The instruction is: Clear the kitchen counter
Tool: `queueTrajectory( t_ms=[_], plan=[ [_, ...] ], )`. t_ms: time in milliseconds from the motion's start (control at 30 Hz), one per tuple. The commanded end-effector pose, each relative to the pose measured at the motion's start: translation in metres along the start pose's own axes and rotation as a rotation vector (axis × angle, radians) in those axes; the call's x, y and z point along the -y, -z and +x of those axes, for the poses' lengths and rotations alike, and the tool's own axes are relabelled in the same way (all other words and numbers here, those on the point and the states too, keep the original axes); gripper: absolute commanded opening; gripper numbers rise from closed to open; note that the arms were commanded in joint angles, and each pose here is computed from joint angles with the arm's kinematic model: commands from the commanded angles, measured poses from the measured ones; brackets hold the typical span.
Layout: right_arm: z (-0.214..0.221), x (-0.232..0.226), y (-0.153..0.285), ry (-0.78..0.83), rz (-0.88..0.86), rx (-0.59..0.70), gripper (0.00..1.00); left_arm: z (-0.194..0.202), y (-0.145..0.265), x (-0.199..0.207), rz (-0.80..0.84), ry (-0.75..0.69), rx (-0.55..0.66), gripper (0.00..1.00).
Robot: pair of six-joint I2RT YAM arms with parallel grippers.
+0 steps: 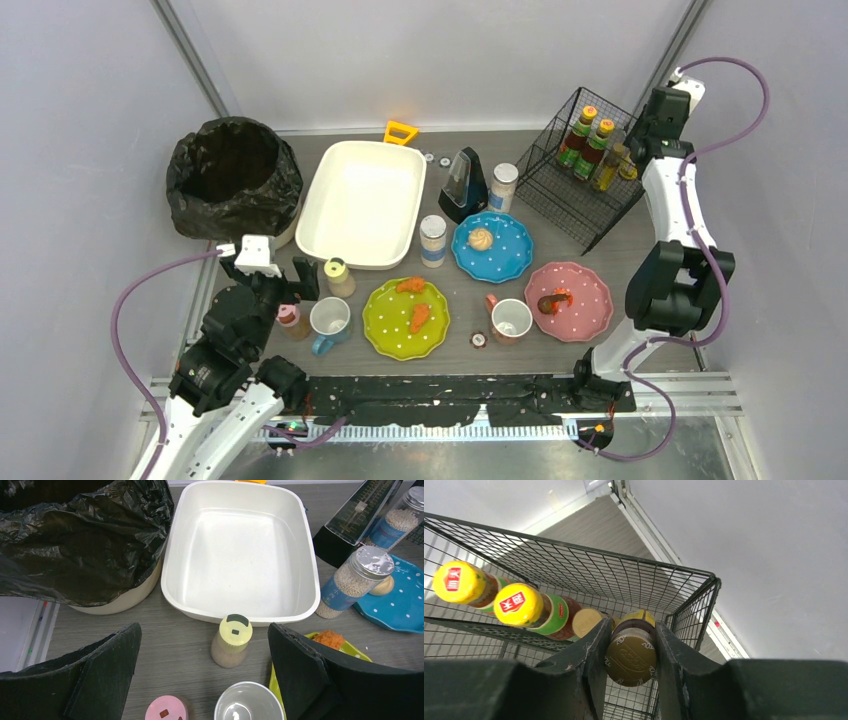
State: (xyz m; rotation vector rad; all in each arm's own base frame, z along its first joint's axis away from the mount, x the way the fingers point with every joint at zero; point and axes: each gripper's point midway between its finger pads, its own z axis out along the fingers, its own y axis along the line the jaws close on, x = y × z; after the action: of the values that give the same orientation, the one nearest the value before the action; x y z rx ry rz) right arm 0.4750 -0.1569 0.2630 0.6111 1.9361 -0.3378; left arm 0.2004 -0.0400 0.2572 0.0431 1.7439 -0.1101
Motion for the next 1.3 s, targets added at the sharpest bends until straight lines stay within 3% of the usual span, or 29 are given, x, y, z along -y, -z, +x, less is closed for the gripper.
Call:
queueTrajectory(
  t_ms=[0, 233, 433, 633, 1033, 1267],
  plan=[
    [-0.017, -0.002, -0.011, -0.034, -0.004, 0.044, 0.05, -0.01, 0.0, 0.002, 0.011, 0.023, 0.036, 0.99],
    [0.007, 0.001, -0.04, -0.009, 0.01, -0.074, 0.06, -0.009, 0.0, 0.002, 0.012, 0.02, 0.035, 0.99],
    [0.026, -0.001, -0.053, 0.005, 0.008, -0.155, 0.12, -0.008, -0.001, 0.003, 0.013, 0.014, 0.029, 0.99],
    [0.027, -0.003, -0.05, -0.001, -0.013, -0.167, 0.28, -0.007, -0.002, 0.004, 0.016, 0.011, 0.022, 0.99],
    [0.017, -0.004, -0.037, 0.005, -0.031, -0.165, 0.37, -0.008, -0.002, 0.004, 0.018, 0.011, 0.025, 0.99],
    [0.014, -0.005, -0.028, -0.002, -0.045, -0.164, 0.49, -0.007, -0.002, 0.005, 0.024, 0.011, 0.024, 0.99]
  ],
)
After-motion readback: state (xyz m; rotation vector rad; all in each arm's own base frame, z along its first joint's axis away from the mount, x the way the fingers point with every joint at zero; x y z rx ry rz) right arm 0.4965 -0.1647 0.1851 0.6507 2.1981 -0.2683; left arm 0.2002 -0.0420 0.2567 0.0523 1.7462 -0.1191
